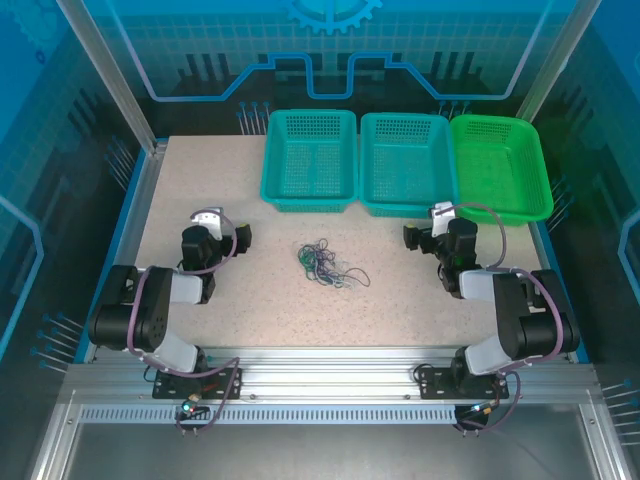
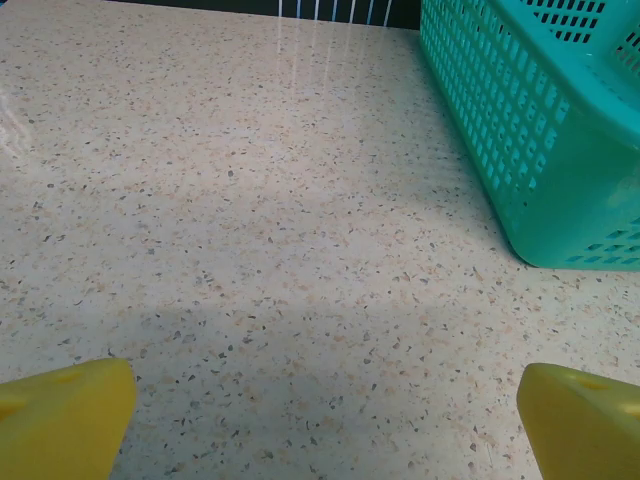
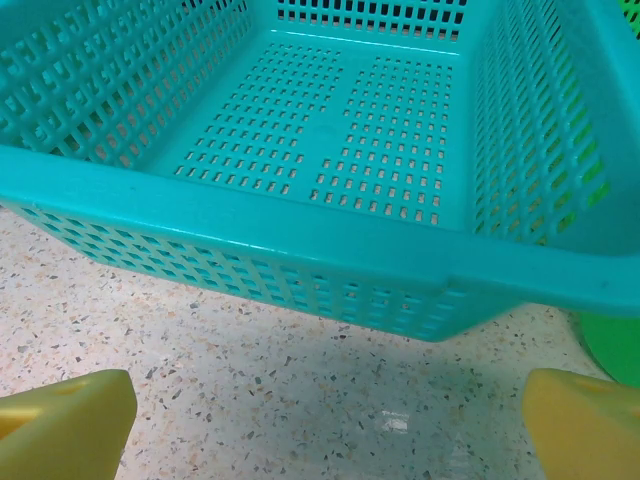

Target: Untangle the cables

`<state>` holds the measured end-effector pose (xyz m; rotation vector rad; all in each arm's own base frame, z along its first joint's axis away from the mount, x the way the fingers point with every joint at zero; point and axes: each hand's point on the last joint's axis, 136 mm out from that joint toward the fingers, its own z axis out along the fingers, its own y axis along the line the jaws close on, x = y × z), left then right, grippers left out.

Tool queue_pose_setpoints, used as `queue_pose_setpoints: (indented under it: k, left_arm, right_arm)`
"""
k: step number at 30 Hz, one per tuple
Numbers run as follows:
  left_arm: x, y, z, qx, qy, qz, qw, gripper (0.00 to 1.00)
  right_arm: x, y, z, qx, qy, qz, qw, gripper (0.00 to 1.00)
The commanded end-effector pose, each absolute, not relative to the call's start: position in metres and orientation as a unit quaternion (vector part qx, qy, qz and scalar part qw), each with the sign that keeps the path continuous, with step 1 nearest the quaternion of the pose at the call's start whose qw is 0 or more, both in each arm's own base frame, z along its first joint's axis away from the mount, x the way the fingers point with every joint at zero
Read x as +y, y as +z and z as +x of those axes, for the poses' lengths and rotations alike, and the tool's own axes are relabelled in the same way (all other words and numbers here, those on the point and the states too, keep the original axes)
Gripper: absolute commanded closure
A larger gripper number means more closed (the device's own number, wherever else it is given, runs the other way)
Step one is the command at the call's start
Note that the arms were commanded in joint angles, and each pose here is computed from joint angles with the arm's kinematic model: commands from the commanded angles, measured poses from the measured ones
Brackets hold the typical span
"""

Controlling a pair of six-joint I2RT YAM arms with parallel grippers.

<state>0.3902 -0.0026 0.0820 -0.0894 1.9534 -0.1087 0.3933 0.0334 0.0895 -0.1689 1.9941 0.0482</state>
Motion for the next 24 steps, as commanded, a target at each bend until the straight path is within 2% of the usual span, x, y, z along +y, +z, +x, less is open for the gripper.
queue_pose_setpoints:
  k: [1, 18, 21, 24]
  left_arm:
    - [-0.004, 0.096, 0.399, 0.815, -0.049, -0.029, 0.577, 0.01]
    - [-0.005, 0.095, 0.398, 0.816, -0.051, -0.026, 0.575, 0.01]
    - [-0.002, 0.095, 0.397, 0.814, -0.043, -0.032, 0.578, 0.01]
    - [0.009, 0.107, 0.385, 0.790, -0.022, -0.060, 0.610, 0.01]
  right_arm:
    - [0.034, 0.094, 0.398, 0.834, 0.022, -0.076, 0.546, 0.00]
    - [0.032, 0.096, 0.398, 0.833, 0.024, -0.071, 0.549, 0.00]
    - [0.023, 0.116, 0.392, 0.833, 0.004, -0.047, 0.552, 0.00]
    - [0.003, 0.145, 0.377, 0.819, -0.022, 0.012, 0.574, 0.00]
